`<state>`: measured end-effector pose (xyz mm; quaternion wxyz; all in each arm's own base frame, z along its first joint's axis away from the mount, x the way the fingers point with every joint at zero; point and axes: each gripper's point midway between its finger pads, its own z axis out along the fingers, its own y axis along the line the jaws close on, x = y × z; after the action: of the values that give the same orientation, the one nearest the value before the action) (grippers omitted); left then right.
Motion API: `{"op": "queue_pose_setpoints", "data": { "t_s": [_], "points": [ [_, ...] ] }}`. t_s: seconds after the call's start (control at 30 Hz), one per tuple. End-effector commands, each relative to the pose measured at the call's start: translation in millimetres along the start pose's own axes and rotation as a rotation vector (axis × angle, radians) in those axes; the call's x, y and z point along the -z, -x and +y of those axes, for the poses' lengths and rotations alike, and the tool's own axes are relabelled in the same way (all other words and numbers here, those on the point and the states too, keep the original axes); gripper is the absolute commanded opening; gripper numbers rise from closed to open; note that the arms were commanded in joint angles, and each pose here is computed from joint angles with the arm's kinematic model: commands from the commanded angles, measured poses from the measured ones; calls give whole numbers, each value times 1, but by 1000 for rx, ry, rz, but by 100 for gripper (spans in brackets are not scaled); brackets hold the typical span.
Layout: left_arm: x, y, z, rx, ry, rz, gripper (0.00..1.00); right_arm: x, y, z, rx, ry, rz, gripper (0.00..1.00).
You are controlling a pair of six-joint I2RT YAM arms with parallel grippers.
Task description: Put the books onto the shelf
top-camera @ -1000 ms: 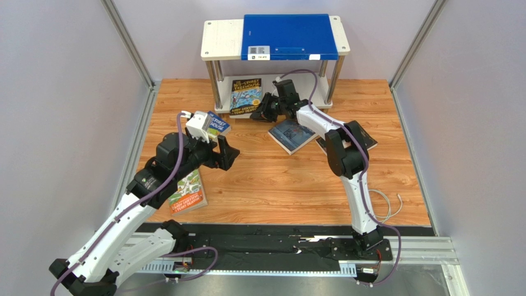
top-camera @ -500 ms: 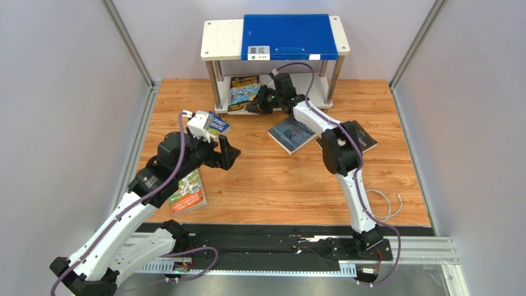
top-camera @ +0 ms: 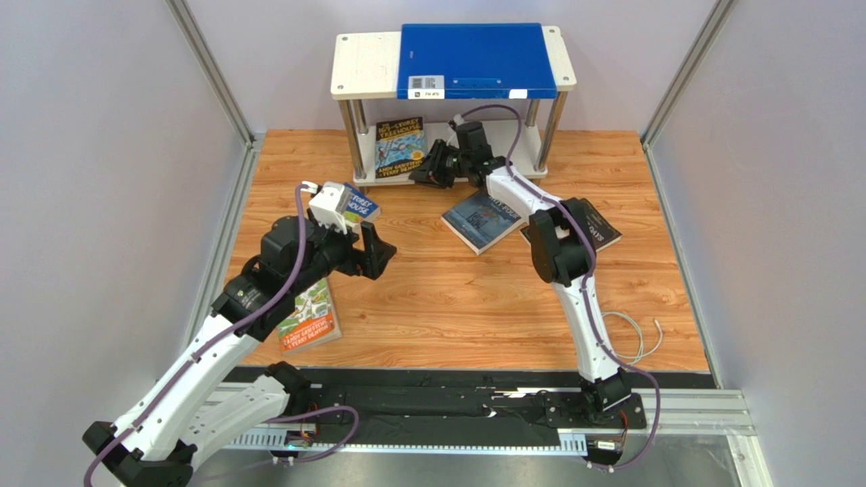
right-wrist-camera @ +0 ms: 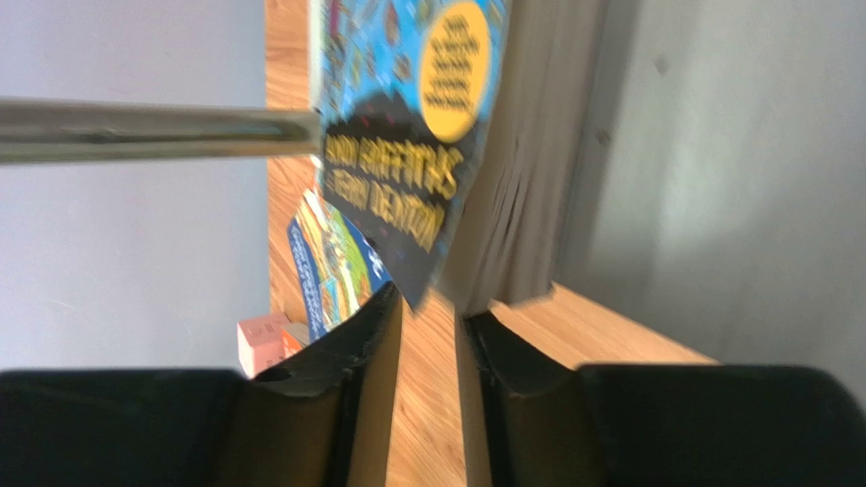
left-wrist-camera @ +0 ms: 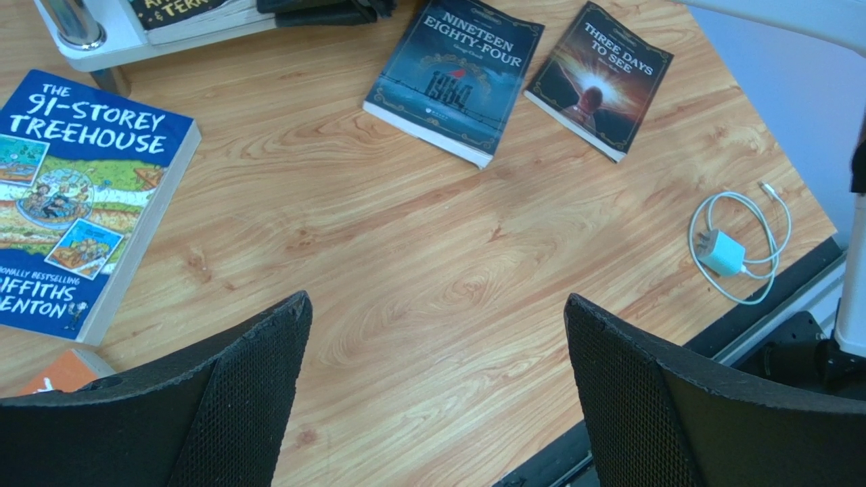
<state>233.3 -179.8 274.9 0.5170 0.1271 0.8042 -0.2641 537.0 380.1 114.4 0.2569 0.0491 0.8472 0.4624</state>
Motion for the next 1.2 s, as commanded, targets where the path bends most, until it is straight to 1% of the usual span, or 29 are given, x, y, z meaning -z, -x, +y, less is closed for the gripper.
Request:
{"op": "queue_pose_setpoints", "data": {
  "t_s": [0.0,0.07,0.1,0.13,0.17,0.2,0.23,0.27,0.3,0.33,0.37,0.4,0.43,0.47,0.5,0.53,0.6,0.63,0.67,0.8,0.83,0.9,0.93,1.0,1.03,1.07,1.17],
  "points": [
    [-3,1,1,-27,3,-13,98,31,3,29,71,62,-37,42],
    [-6,-2,5,-37,19,-1,98,42,-3,32,82,57,-29,51],
    [-7,-4,7,-40,28,7,98,54,-2,43,102,69,-37,58],
    [-12,-8,9,-43,34,24,98,57,-14,31,87,45,-13,62],
    [-14,-9,9,-46,37,33,98,62,-20,33,99,51,-3,64],
    [-17,-12,15,-46,66,47,97,74,-21,42,123,56,-9,69],
    [-24,-20,20,-34,97,85,96,78,-31,34,121,38,8,72],
    [-27,-18,29,-25,154,87,94,88,-35,39,131,34,9,75],
    [-30,-27,36,-17,193,128,86,92,-40,38,137,22,16,80],
    [-40,-39,45,0,240,184,78,95,-50,27,151,-4,36,82],
    [-43,-39,54,13,295,197,66,103,-54,30,164,-20,36,85],
    [-44,-49,63,26,334,246,31,106,-59,29,181,-30,46,91],
    [-51,-61,71,66,384,293,12,110,-64,27,202,-42,51,93],
    [-47,-65,89,92,472,307,0,114,-76,27,212,-51,67,95],
    [-47,-69,98,120,505,319,0,115,-84,28,224,-53,79,98],
    [-44,-74,117,187,561,327,0,115,-91,28,235,-57,91,98],
    [-40,-89,132,277,579,365,0,111,-114,26,292,-114,131,100],
    [-33,-92,150,344,631,361,0,106,-131,30,319,-125,162,100],
    [-26,-103,158,379,663,387,0,102,-140,27,331,-144,177,100],
    [-2,-121,193,509,798,417,0,83,-179,37,343,-123,245,100],
    [5,-127,206,560,842,425,0,78,-192,43,350,-109,267,100],
    [14,-137,217,608,883,444,0,68,-207,48,351,-97,295,100],
    [22,-143,230,651,930,445,0,64,-217,59,363,-75,308,100],
    [28,-154,238,693,960,465,0,56,-229,66,370,-49,330,100],
    [32,-160,244,725,982,468,0,53,-236,78,387,-26,335,100],
    [34,-162,246,739,991,470,0,48,-240,75,388,-40,340,100],
    [42,-172,254,759,1049,501,0,39,-250,84,375,-14,359,100]
  ]
}}
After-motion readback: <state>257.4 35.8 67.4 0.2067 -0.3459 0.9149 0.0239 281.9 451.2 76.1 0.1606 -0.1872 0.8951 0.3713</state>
